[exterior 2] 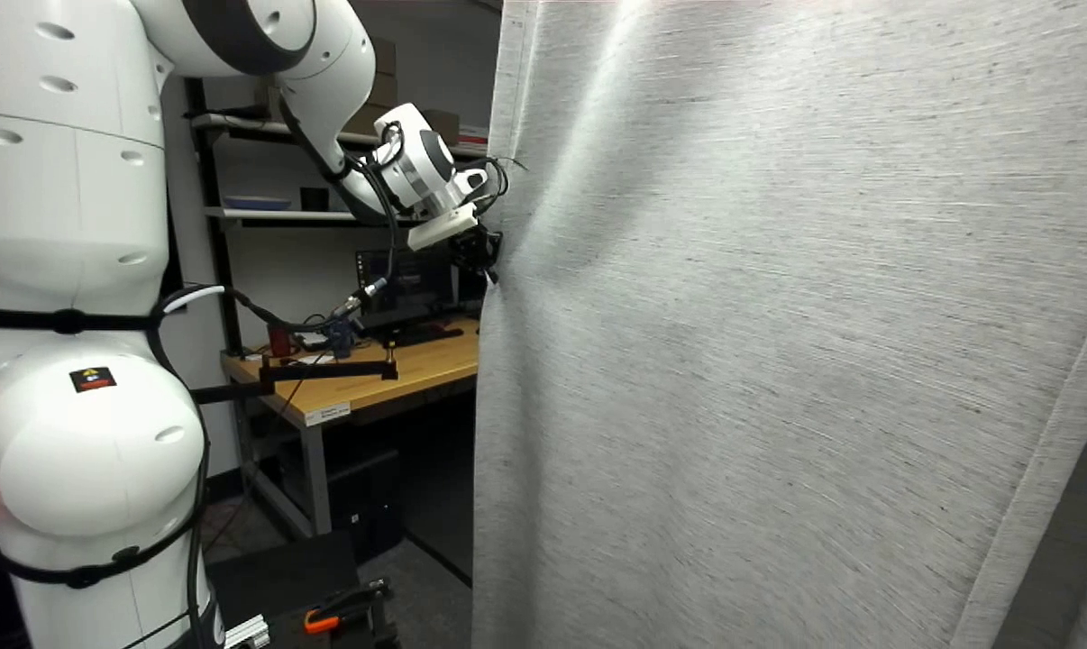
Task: Pull the grey curtain to the left.
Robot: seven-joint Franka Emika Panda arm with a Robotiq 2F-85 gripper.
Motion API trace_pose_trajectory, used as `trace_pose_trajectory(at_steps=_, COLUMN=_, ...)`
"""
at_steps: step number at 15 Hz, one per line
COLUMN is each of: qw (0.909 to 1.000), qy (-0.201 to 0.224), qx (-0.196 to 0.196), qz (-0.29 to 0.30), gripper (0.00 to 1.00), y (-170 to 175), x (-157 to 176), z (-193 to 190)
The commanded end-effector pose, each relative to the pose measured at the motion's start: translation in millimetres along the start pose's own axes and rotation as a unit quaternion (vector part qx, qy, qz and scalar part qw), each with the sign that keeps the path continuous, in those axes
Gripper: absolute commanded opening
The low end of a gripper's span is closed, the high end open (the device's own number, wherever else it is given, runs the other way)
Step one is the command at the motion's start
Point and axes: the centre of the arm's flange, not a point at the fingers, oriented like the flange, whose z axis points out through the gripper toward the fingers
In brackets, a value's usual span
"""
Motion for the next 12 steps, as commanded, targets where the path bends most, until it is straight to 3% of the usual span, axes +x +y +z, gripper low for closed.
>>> trace_pose_trajectory(at_steps=1, qw=0.9985, qy=-0.015, qx=0.01, qz=-0.051, gripper=0.01, y=-40.0, x=30.7, z=35.4)
trace_pose_trajectory(at_steps=5, qw=0.9955, qy=-0.02, qx=-0.001, qz=-0.093, gripper=0.01, y=-74.2, x=33.2, z=37.0)
trace_pose_trajectory(at_steps=12, qw=0.9818, qy=-0.034, qx=-0.026, qz=-0.185, gripper=0.01, y=-165.3, x=40.6, z=32.5)
